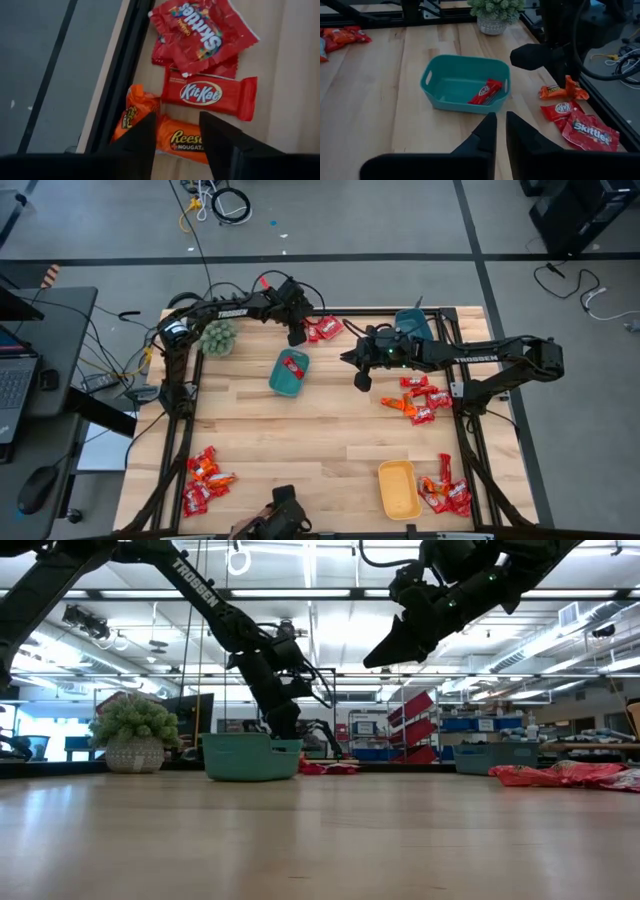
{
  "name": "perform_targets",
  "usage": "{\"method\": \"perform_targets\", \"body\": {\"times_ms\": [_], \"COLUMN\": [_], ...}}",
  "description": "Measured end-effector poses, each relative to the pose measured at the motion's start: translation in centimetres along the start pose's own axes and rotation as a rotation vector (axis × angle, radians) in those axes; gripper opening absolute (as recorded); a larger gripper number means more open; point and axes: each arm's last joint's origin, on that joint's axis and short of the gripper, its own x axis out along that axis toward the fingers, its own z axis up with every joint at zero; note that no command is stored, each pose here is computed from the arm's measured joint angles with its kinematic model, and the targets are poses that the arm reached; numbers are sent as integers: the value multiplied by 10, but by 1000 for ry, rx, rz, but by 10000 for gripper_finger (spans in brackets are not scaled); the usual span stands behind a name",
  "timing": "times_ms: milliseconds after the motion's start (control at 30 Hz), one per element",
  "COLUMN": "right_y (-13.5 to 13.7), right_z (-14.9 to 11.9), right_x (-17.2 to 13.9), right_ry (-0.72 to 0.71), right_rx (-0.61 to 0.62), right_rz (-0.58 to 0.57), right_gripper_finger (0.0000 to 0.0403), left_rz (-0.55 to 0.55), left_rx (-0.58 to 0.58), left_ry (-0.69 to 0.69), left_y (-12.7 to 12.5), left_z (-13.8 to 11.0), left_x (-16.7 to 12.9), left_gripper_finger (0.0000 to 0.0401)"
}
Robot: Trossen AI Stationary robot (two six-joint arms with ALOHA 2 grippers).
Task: Sort candy
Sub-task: Put the small red candy into the green bin
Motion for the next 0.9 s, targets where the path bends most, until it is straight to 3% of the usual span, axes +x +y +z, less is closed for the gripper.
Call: {"method": "perform_targets", "body": {"times_ms": [167, 333, 900], "right_y": [0, 0, 0], "right_z": [0, 0, 0], "right_x": [0, 0, 0], "right_ry": [0, 0, -1], "right_rx": [-1, -1, -1], "right_rz": [1, 1, 1], "right_gripper_finger": [3, 2, 0], "left_rz": [-8, 59, 50], "left_rx": [60, 105, 186], "left_ry": [-4, 23, 15], "left_y": [-6, -8, -15], "left_z": [3, 5, 10], "left_x": [0, 1, 11], "left_gripper_finger": [82, 10, 1]}}
